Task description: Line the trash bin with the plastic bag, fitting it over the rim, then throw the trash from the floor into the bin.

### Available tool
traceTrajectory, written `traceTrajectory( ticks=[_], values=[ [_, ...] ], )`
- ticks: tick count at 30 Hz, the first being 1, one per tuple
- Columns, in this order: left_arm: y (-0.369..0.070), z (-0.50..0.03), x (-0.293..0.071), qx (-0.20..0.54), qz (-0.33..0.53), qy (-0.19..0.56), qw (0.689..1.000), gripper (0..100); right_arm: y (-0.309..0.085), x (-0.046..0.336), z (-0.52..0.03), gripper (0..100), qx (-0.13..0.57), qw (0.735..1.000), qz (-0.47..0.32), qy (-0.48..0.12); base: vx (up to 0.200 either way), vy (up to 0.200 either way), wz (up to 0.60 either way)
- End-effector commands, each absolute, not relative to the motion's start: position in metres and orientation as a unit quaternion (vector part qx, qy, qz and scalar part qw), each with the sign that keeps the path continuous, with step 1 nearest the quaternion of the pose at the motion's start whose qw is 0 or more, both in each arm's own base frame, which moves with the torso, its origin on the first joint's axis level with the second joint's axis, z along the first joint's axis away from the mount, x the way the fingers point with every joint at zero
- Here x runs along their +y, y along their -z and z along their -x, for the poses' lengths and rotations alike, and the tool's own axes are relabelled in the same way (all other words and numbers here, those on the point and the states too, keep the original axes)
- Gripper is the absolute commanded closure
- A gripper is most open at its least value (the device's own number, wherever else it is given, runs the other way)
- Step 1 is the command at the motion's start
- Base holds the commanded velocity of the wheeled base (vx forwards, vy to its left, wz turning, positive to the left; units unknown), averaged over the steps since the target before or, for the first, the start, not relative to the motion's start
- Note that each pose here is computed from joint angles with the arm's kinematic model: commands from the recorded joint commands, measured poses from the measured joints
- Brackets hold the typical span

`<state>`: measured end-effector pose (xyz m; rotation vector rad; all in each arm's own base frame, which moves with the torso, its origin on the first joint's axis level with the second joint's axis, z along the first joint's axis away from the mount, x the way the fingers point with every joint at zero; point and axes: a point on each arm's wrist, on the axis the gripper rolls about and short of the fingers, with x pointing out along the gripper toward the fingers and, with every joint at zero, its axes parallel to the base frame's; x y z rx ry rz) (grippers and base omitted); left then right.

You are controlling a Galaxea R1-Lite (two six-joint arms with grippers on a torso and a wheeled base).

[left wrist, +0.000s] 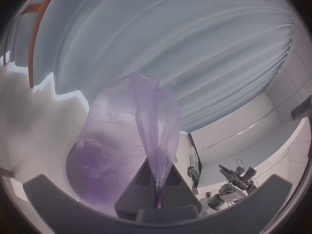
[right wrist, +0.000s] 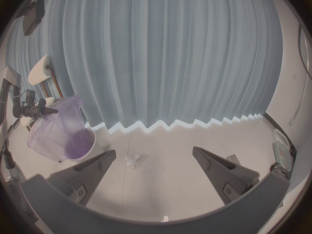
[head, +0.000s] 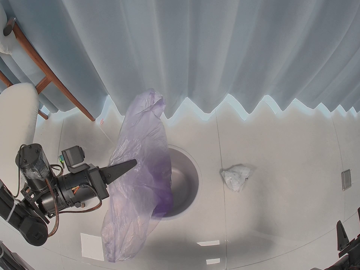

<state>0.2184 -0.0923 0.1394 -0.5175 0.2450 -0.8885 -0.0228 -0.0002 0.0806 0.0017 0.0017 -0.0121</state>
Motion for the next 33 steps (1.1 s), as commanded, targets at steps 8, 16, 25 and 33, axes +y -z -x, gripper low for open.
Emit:
traceTrajectory(
  ticks=[8,16,25,33],
  values=[
    [-0.126,-0.224,-0.093,0.142,0.249,0.414,0.864,100,-0.075,0.0,0.023,0,0.001,1.0,-0.001,0.006,0.0,0.0,0.0],
    [-0.127,-0.226,-0.092,0.139,0.25,0.413,0.865,100,-0.075,0.0,0.023,0,0.001,1.0,-0.001,0.006,0.0,0.0,0.0],
    [-0.12,-0.237,-0.093,0.114,0.249,0.413,0.869,100,-0.076,0.0,0.023,0,0.0,1.0,-0.001,0.006,0.0,0.0,0.0],
    [-0.116,-0.24,-0.087,0.118,0.251,0.402,0.873,100,-0.075,0.0,0.023,0,0.001,1.0,-0.001,0.006,0.0,0.0,0.0]
  ],
)
